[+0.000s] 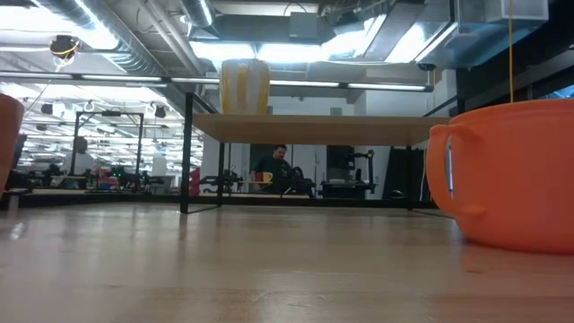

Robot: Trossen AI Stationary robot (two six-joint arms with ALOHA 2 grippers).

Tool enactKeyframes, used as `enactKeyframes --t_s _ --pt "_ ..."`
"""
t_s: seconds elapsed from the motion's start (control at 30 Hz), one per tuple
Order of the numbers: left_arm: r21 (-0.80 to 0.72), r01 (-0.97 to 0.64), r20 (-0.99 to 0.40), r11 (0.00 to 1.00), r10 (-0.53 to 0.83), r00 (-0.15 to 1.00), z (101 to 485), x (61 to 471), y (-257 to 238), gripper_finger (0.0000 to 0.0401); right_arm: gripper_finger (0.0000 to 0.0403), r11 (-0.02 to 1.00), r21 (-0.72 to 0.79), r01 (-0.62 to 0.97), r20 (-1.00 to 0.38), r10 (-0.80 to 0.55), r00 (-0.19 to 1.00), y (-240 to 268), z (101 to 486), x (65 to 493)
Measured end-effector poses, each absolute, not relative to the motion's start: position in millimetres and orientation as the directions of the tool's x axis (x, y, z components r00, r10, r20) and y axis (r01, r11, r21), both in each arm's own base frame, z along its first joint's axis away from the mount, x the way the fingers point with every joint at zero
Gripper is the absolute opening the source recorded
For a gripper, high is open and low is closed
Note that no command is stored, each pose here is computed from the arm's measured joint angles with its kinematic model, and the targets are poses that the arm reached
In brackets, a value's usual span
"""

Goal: Stack small to large cups/mugs on shelf
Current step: Put the brown mug on the shelf

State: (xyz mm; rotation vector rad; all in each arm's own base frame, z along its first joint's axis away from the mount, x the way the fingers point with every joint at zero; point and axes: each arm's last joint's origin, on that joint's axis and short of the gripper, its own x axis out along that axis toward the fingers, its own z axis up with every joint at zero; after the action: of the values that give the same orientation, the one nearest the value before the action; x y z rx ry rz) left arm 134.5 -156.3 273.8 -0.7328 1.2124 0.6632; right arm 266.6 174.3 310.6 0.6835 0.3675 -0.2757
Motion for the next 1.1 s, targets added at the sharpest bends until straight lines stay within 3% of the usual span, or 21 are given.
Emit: enactKeyframes --t_s 0.23,0.47,0.73,1.1 --pt "-0.116 -0.909 -0.987 0.399 0.054 0.15 260 133 -176 0.0094 0.0121 0.714 0.569 0.408 -0.357 -0.233 0.905 172 314 268" --pt "-0.228 -0.939 -0.968 0.258 0.044 0.248 259 146 -177 0.0096 0.0121 0.7 0.571 0.429 -0.354 -0.262 0.898 163 314 273" --pt "-0.131 -0.968 -0.989 0.213 0.04 0.142 246 158 -178 0.0097 0.0121 0.703 0.56 0.439 -0.356 -0.275 0.893 159 314 276" --pt "-0.093 -0.974 -0.994 0.209 0.041 0.103 235 163 -186 0.0094 0.0121 0.699 0.56 0.445 -0.37 -0.27 0.889 150 314 281"
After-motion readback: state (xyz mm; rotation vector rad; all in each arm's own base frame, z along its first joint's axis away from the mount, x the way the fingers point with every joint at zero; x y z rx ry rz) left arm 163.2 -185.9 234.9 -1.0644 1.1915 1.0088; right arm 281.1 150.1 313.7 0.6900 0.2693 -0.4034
